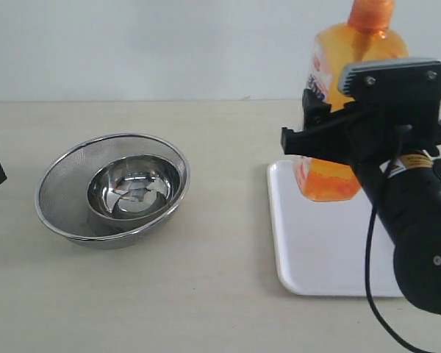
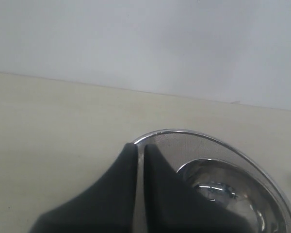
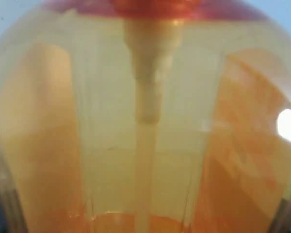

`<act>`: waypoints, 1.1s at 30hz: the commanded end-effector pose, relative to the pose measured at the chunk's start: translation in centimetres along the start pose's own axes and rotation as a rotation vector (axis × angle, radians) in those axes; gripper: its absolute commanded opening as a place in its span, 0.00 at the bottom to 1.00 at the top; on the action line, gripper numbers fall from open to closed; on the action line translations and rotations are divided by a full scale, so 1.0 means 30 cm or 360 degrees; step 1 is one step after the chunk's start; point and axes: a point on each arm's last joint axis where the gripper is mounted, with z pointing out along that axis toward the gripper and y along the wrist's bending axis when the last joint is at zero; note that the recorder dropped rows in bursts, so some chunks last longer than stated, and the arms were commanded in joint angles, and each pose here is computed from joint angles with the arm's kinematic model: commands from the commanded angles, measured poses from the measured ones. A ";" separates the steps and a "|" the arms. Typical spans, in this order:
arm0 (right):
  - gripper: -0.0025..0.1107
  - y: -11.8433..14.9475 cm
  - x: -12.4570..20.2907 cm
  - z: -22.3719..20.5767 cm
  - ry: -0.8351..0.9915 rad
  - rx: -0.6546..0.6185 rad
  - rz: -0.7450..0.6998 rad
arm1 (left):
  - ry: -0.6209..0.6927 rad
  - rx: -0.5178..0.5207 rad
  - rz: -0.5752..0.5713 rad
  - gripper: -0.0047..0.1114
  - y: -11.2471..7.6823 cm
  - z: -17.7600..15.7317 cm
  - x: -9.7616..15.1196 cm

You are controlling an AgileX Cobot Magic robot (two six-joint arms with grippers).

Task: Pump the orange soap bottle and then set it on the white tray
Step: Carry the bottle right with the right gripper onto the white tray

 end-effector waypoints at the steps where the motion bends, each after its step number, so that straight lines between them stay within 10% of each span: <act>1: 0.02 -0.064 0.003 0.000 -0.0136 0.0068 0.0039 | -0.0021 -0.0012 -0.0008 0.08 0.004 -0.003 -0.001; 33: 0.02 -0.048 0.213 0.087 0.0133 0.0021 0.0039 | 0.0004 -0.0005 -0.0013 0.08 0.002 -0.003 0.004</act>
